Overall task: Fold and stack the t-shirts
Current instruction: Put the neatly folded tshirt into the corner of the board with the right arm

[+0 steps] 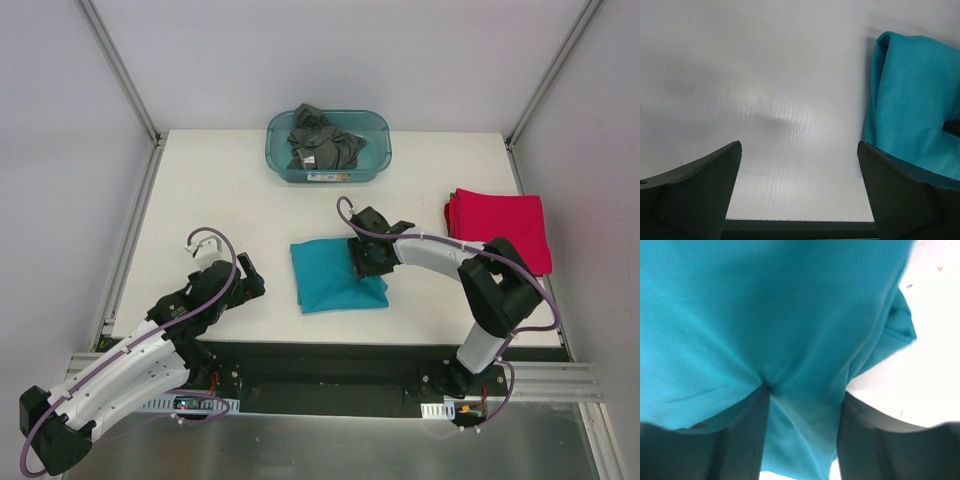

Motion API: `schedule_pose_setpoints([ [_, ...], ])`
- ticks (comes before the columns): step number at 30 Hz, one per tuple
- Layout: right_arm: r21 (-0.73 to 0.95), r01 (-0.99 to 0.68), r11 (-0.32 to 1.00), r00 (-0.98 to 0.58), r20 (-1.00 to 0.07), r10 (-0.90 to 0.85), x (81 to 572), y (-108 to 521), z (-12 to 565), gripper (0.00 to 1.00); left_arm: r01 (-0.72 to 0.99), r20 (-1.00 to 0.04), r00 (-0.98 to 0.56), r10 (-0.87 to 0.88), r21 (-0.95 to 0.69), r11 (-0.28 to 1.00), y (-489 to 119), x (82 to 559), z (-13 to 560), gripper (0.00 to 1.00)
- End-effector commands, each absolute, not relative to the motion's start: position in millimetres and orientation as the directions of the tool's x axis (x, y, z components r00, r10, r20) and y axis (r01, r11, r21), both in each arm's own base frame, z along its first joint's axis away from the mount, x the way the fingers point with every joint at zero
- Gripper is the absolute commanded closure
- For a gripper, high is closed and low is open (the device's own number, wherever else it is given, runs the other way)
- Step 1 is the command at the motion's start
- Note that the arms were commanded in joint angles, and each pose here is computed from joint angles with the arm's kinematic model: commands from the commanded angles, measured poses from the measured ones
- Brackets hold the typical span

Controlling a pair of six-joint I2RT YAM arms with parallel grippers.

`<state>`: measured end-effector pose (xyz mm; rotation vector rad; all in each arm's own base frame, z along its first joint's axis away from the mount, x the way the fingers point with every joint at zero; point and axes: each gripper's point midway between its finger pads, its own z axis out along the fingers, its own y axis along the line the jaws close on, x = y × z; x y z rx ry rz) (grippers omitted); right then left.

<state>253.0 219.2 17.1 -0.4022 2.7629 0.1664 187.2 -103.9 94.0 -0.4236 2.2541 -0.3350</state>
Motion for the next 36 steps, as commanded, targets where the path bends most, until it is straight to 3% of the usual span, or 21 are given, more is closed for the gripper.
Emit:
schedule_pose_setpoints([
  [1,0.072,-0.282,0.957,-0.922,-0.297,-0.25,241.4,222.7,0.8,0.58,-0.239,-0.681,-0.593,-0.43,-0.361,0.902,-94.7,190.3,99.0,0.01],
  [9,-0.015,-0.397,0.918,-0.852,-0.366,-0.375,253.7,214.3,10.3,0.99,-0.255,-0.679,-0.589,-0.437,-0.357,0.899,-94.0,191.9,98.7,0.01],
  [13,-0.235,-0.41,0.881,-0.801,-0.37,-0.471,274.7,179.9,32.7,0.99,-0.267,-0.685,-0.589,-0.43,-0.338,0.903,-91.7,193.2,96.4,0.01],
  [22,-0.602,-0.26,0.756,-0.731,-0.389,-0.561,331.1,92.1,99.1,0.99,-0.304,-0.699,-0.575,-0.424,-0.299,0.905,-83.8,196.0,91.1,0.01],
  [36,-0.786,-0.046,0.617,-0.716,-0.405,-0.569,359.7,11.8,201.5,0.99,-0.339,-0.726,-0.551,-0.411,-0.255,0.905,-72.2,199.3,88.0,0.01],
])
